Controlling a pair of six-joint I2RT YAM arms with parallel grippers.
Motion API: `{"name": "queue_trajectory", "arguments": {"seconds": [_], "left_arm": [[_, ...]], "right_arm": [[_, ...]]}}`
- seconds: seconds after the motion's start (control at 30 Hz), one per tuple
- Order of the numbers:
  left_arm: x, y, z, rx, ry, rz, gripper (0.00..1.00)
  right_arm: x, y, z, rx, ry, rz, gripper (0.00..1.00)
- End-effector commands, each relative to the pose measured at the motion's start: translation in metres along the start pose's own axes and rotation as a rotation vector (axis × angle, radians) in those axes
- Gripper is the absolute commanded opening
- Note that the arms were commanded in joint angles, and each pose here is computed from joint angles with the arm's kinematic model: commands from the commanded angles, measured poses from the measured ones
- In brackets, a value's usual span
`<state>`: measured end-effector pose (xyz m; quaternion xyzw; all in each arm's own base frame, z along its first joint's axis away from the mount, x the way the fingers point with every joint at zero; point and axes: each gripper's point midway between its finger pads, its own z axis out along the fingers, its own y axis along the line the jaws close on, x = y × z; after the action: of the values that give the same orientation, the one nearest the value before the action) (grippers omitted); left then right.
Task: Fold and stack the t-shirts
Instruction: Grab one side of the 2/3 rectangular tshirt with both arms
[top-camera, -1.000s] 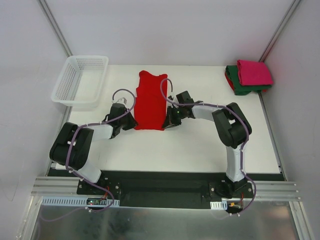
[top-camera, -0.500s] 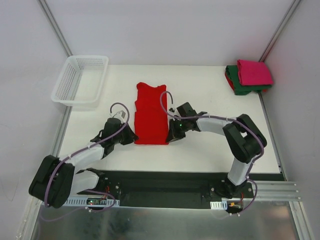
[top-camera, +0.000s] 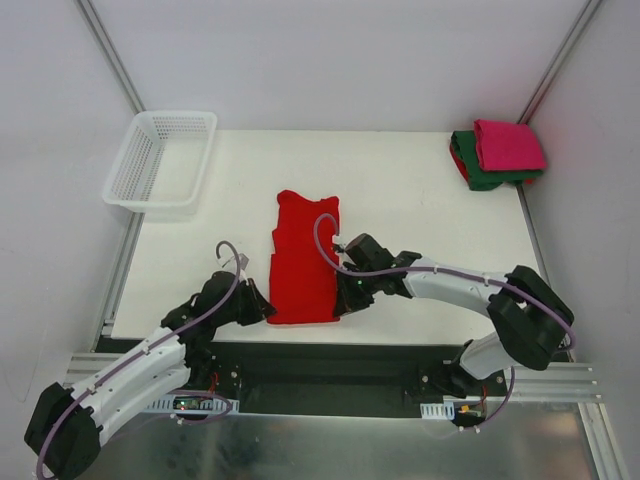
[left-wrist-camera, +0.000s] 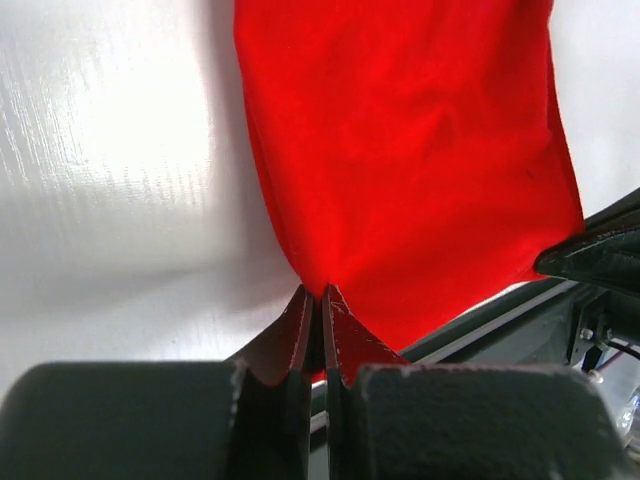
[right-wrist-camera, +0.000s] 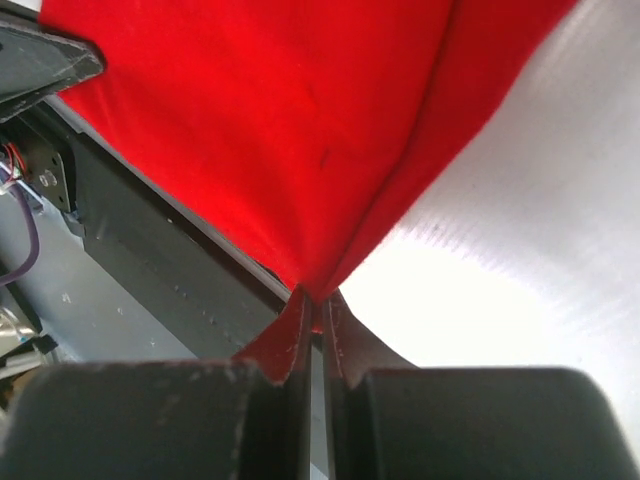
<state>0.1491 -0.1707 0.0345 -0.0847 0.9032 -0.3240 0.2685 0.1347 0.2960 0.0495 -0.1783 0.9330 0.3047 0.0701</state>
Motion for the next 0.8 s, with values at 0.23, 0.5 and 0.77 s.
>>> {"name": "queue_trajectory", "arguments": {"seconds": [0.23, 0.5, 0.77], "left_arm": [[-0.088, -0.074, -0.034, -0.009, -0.154, 0.144, 0.00], [-0.141, -0.106, -0.040, -0.046, -0.265, 0.240, 0.00], [-0.184, -0.120, -0.029, -0.123, -0.328, 0.312, 0.00]], "right_arm": [[-0.067, 0.014, -0.070, 0.194, -0.227, -0.074, 0.01], [-0.119, 0.001, -0.092, 0.282, -0.373, -0.037, 0.01], [-0.180, -0.012, -0.119, 0.298, -0.469, -0.026, 0.01]]}}
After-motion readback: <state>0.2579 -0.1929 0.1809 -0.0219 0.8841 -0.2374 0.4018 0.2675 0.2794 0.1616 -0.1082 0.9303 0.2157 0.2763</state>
